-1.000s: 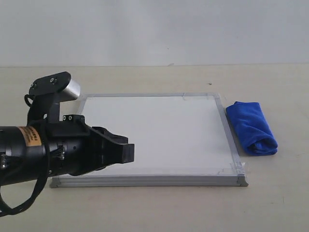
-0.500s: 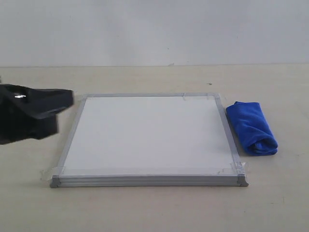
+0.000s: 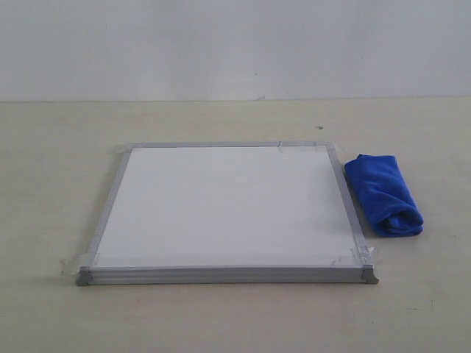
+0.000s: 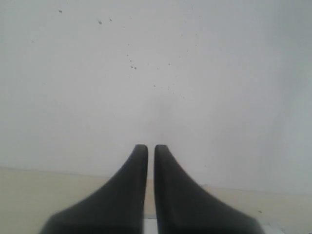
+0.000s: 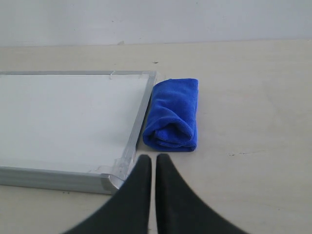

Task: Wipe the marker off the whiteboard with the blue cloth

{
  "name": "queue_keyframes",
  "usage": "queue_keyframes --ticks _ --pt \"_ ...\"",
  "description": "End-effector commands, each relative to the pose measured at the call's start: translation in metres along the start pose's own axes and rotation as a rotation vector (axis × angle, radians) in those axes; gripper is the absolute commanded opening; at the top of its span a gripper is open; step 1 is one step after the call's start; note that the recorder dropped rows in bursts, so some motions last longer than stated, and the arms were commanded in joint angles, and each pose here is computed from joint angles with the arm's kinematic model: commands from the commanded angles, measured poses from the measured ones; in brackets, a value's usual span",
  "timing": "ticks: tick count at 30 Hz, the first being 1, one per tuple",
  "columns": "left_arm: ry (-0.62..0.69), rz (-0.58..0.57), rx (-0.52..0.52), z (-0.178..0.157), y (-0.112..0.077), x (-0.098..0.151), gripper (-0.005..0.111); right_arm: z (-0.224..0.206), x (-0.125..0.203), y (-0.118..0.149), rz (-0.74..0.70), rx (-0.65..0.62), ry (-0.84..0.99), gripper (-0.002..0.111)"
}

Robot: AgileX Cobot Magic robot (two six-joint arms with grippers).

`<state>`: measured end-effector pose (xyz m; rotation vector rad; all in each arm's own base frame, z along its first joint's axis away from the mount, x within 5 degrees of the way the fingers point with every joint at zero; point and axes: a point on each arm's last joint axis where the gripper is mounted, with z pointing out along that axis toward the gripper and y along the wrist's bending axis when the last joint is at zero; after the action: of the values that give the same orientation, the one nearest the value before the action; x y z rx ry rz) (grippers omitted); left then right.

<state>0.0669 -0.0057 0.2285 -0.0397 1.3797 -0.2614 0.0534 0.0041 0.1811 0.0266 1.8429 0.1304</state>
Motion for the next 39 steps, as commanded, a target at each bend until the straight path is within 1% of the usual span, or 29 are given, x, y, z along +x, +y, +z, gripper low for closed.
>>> queue_keyframes --ticks 1,2,4,5,10,12,16,19,21,23,25,39 --pt "0.040 0.044 0.009 -0.007 -0.001 0.006 0.005 0.000 -0.001 0.000 -0.005 0.002 -0.016 0.000" --pt "0.052 0.094 0.015 -0.010 -0.001 0.007 0.005 0.000 -0.001 0.000 -0.005 0.002 -0.016 0.000" --pt "0.080 0.147 0.025 -0.013 -0.002 0.011 0.005 0.000 -0.001 0.000 -0.005 0.002 -0.016 0.000" --pt "0.124 0.155 0.025 -0.014 -0.003 0.015 0.005 0.000 -0.001 0.000 -0.005 0.002 -0.016 0.000" --pt "0.207 0.155 -0.071 -0.015 0.002 0.022 0.005 0.000 -0.001 0.000 -0.005 0.002 -0.010 0.000" --pt "0.237 0.165 -0.077 -0.016 0.002 0.025 0.005 0.000 -0.001 0.000 -0.005 0.002 -0.010 0.000" --pt "0.315 0.187 -0.052 -0.018 0.001 0.032 0.005 0.000 -0.001 0.000 -0.005 0.002 -0.010 0.000" --pt "0.331 0.141 -0.055 -0.018 0.001 0.034 0.005 0.000 -0.001 0.000 -0.005 0.002 -0.010 0.000" --pt "0.345 0.160 -0.077 -0.019 0.003 0.034 0.005 0.000 -0.001 0.000 -0.005 0.002 -0.010 0.000" --pt "0.385 0.140 -0.135 -0.020 0.008 0.038 0.005 0.000 -0.001 0.000 -0.005 0.002 -0.010 0.000" --pt "0.387 0.140 -0.155 -0.021 0.010 0.037 0.005 0.000 -0.001 0.000 -0.005 0.002 -0.010 0.000" --pt "0.395 0.140 -0.156 -0.021 0.010 0.038 0.005 0.000 -0.001 0.000 -0.005 0.002 -0.010 0.000"
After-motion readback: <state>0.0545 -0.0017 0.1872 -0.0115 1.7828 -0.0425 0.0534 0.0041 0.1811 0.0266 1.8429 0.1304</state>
